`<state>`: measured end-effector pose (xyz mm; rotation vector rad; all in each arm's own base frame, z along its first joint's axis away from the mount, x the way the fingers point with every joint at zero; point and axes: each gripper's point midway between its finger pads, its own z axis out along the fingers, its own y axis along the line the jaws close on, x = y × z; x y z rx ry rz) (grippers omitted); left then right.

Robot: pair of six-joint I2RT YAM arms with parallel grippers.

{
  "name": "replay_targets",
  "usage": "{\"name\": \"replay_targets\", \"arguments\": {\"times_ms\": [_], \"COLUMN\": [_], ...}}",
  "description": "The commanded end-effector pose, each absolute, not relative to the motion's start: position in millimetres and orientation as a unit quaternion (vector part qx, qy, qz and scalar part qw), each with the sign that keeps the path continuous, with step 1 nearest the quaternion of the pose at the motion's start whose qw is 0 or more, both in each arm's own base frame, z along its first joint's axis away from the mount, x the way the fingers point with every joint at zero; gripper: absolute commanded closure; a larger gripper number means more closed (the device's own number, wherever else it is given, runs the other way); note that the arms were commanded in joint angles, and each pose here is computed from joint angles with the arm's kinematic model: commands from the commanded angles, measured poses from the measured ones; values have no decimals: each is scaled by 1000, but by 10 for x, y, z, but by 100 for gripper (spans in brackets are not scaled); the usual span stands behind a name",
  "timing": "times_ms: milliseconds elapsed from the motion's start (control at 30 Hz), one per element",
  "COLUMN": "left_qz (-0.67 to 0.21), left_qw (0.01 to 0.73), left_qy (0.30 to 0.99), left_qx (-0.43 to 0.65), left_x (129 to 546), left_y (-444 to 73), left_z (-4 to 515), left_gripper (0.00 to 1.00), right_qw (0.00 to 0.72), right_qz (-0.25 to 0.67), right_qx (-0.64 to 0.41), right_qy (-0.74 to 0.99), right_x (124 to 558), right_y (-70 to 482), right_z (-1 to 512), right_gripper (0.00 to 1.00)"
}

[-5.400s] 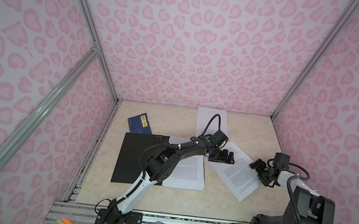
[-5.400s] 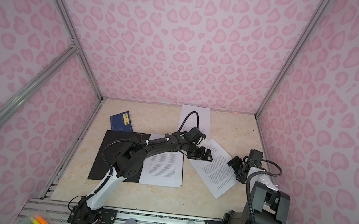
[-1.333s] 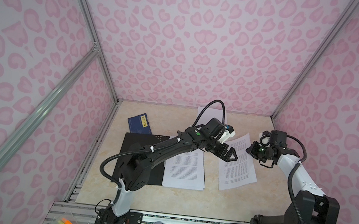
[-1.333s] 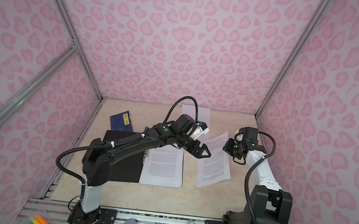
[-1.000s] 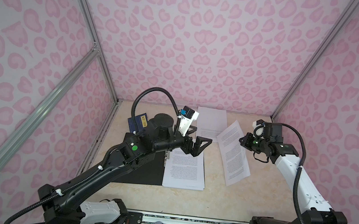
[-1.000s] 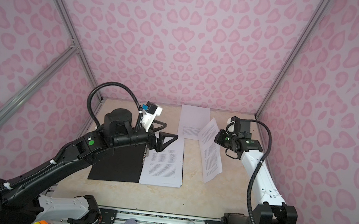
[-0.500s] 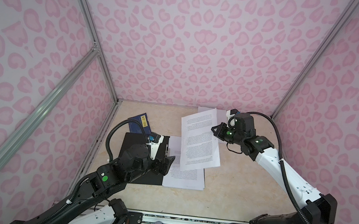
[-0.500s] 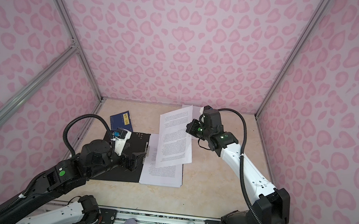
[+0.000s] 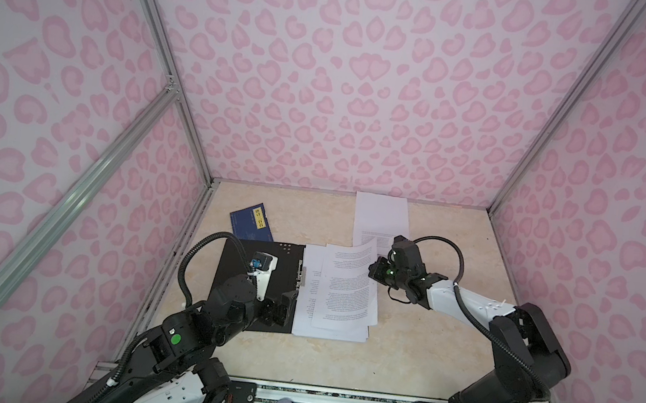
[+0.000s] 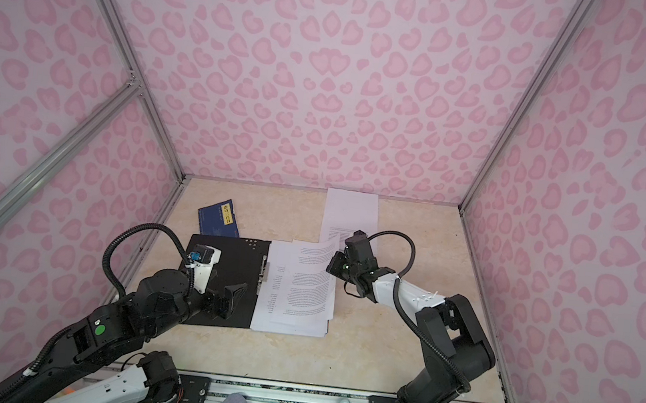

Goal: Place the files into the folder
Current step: 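Press the folder clip with left gripper while right gripper lowers sheet onto stack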

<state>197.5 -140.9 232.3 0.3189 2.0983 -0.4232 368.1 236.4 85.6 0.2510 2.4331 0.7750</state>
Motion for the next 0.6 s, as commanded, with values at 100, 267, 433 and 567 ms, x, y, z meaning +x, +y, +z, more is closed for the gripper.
{"name": "replay_targets", "arguments": {"times_ms": [100,267,433,567], "left_qz": [-183,-185,-183,-184], "left_qw": [438,432,425,421], "left_qy": [869,870,873,874], "left_qx": [143,152,155,158], "left_x": [1920,1920,1923,1919], "left_y": [-1486,-1528,-1544,-1559], "left_z": [2138,2101,2064,2048], "left_gripper": [3,3,3,3], "right_qw": [317,315,312,308], "right_qz": [307,303,299,302], "right_qx": [75,73,83,86], "right_qy": [894,897,898,898], "right_x": [3772,3751,3727,3708], "right_y": [2592,2685,2677,2698], "right_z": [878,845,813,786], "right_gripper": [100,100,100,100]}}
